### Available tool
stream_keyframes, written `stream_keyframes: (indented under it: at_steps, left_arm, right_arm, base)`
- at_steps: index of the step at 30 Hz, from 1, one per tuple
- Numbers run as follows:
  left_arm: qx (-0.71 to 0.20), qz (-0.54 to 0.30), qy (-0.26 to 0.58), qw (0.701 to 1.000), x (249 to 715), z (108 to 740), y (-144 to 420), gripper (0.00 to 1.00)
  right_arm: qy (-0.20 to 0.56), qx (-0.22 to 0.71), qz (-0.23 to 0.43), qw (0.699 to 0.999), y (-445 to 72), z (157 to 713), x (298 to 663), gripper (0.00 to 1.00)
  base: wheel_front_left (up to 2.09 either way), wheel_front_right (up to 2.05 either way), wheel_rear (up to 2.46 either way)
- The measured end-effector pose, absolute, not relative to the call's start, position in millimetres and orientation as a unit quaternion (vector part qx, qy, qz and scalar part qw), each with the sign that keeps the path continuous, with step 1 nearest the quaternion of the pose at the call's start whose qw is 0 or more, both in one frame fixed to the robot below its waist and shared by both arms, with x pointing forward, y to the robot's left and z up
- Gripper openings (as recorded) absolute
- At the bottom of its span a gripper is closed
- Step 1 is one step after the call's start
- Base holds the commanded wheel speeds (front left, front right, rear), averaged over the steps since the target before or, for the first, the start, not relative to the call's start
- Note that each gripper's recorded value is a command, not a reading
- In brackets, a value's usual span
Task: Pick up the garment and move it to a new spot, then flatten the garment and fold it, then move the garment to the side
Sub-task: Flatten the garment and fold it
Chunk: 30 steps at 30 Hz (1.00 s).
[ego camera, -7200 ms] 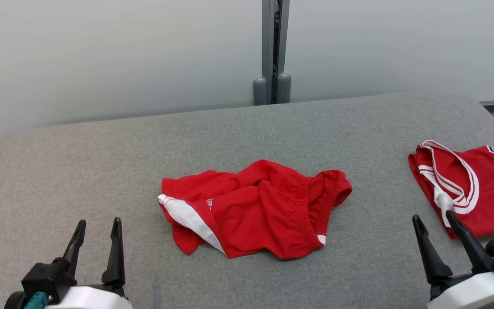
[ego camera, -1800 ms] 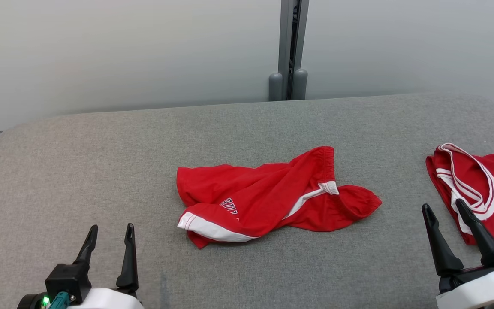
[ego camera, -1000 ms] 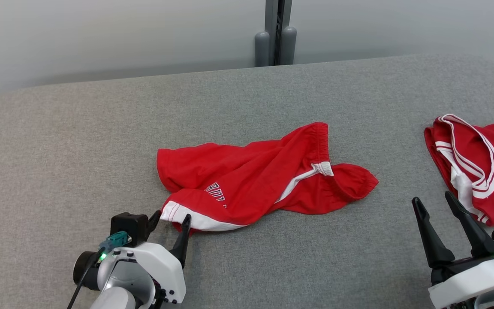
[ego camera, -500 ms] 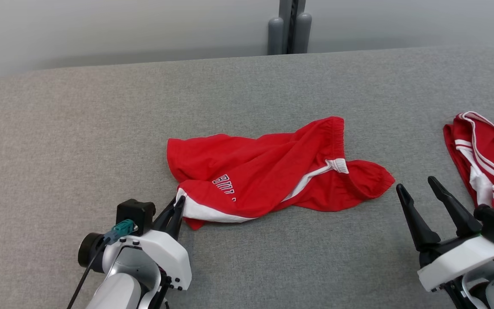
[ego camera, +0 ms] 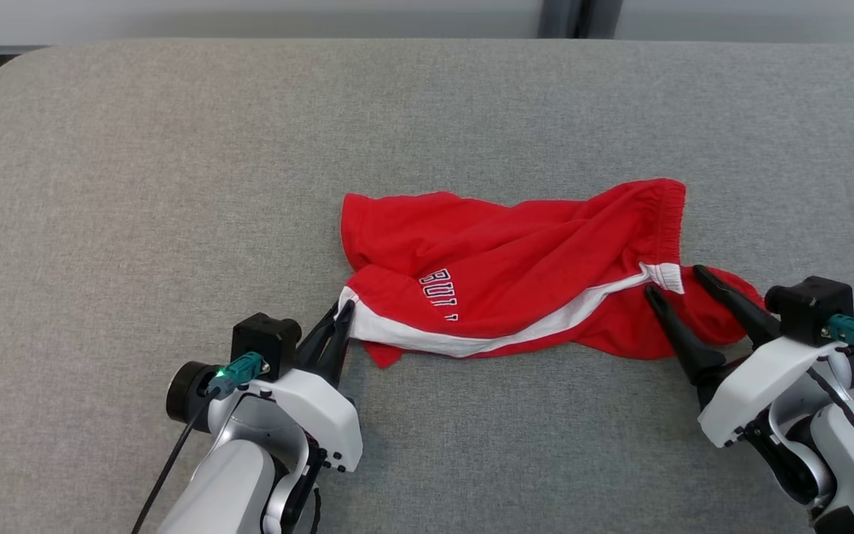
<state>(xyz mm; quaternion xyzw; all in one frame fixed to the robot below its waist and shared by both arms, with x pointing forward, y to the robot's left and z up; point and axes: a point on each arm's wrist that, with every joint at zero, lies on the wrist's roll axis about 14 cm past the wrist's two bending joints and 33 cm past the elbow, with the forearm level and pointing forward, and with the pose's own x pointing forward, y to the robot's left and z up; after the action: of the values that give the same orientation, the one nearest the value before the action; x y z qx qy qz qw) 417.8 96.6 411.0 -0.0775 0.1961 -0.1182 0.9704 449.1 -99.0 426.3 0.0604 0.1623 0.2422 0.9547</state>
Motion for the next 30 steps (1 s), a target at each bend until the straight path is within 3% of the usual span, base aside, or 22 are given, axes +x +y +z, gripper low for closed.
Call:
stream_keyframes:
  at_steps: [1, 2, 3, 9, 15, 23, 30]
  left_arm:
    - [-0.078, -0.116, 0.196, 0.971, 418, 410, 98, 0.0]
    - [-0.078, -0.114, 0.194, 0.971, 419, 410, 99, 0.0]
    - [-0.079, -0.112, 0.193, 0.972, 420, 409, 100, 0.0]
    - [-0.084, -0.1, 0.156, 0.979, 427, 421, 105, 0.0]
    - [-0.08, -0.085, 0.081, 0.99, 444, 464, 117, 0.0]
    - [-0.082, -0.082, -0.076, 0.99, 466, 575, 128, 0.0]
    - [-0.069, -0.111, -0.227, 0.965, 454, 691, 115, 0.0]
  right_arm:
    - [0.168, 0.061, 0.245, 0.953, -97, 423, 452, 0.32]
    - [0.169, 0.061, 0.248, 0.952, -95, 421, 454, 0.05]
    - [0.173, 0.061, 0.253, 0.95, -93, 419, 455, 0.0]
    - [0.15, 0.069, 0.263, 0.95, -91, 429, 460, 0.0]
    - [0.072, 0.088, 0.259, 0.959, -98, 476, 465, 0.0]
    - [-0.081, 0.119, 0.248, 0.958, -110, 580, 464, 0.0]
    - [-0.201, 0.119, 0.242, 0.942, -122, 666, 442, 0.0]
  base:
    - [0.0, 0.0, 0.0]
    - [0.0, 0.0, 0.0]
    - [0.0, 0.0, 0.0]
    - [0.0, 0.0, 0.0]
    - [0.0, 0.0, 0.0]
    - [0.0, 0.0, 0.0]
    - [0.0, 0.0, 0.0]
